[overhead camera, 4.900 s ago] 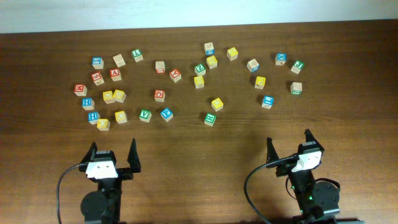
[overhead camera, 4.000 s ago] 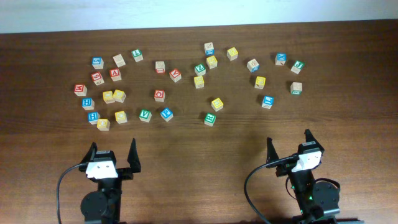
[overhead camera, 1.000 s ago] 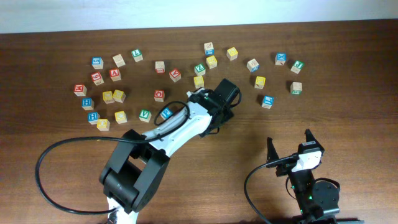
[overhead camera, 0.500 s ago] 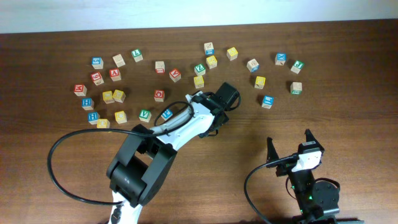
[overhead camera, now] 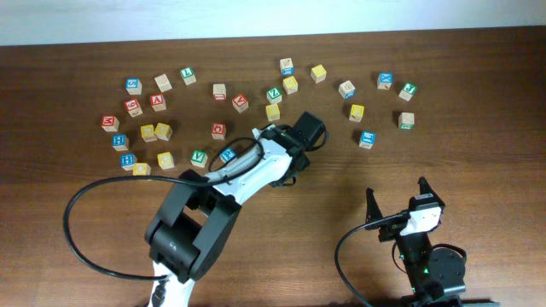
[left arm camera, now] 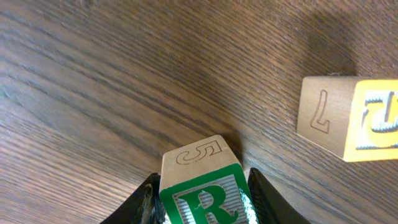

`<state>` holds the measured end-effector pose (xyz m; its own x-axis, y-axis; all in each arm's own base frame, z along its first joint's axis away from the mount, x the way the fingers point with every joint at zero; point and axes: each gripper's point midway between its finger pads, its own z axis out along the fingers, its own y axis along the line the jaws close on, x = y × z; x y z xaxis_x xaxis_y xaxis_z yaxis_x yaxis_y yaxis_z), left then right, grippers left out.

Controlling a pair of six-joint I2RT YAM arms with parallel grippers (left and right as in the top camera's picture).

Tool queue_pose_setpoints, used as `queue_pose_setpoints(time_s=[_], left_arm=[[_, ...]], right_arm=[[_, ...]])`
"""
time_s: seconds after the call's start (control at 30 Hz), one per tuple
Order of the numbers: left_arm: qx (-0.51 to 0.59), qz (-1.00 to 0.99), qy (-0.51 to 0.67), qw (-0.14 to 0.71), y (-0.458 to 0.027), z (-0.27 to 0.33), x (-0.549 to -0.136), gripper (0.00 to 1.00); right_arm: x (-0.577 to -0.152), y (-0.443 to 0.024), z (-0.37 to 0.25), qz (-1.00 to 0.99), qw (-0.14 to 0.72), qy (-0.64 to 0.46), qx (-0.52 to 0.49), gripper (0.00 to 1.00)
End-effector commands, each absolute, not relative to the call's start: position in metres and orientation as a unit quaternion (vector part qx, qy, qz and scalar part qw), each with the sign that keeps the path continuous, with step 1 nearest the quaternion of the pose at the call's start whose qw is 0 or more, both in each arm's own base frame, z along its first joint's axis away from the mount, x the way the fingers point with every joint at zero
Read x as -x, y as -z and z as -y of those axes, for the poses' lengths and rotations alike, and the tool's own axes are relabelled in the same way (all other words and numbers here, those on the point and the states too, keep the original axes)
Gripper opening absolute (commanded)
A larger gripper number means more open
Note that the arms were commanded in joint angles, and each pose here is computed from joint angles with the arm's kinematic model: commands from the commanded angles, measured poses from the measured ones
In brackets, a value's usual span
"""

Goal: Spell out RSS
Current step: 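Carry the R block toward the front center and release it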

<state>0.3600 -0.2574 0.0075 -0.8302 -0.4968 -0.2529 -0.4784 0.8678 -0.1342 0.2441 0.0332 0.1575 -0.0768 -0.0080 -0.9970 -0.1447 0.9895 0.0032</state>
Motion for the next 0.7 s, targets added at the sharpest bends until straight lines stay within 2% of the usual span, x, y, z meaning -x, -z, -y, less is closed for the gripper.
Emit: queue_pose_setpoints(time_s=[0.0, 0.3, 0.43, 0.5, 0.67], left_arm=[[0.207, -0.967, 0.015, 0.146, -0.006, 0.248, -0.367, 0.30], [0.102, -0.987, -0.035, 0.115, -0.003, 0.216, -0.364, 0.31], [0.066, -0.993, -0.063, 0.069, 0.000, 0.189, -0.353, 0.32], [0.030, -0.999, -0.033, 0.026, 0.002, 0.191, -0.343, 0.31], [0.020, -0.997, -0.055, -0.043, 0.001, 0.165, -0.318, 0.31]], right_arm=[[-0.244, -0.155, -0.031, -0.733, 0.677, -0.047, 0.047, 0.98], [-0.244, -0.155, -0.031, -0.733, 0.677, -0.047, 0.047, 0.98], [-0.244, -0.155, -0.031, -0.733, 0.677, -0.047, 0.047, 0.98], [-0.244, -0.155, -0.031, -0.733, 0.676, -0.048, 0.047, 0.98], [-0.244, -0.155, -0.031, -0.733, 0.677, -0.047, 0.047, 0.98]])
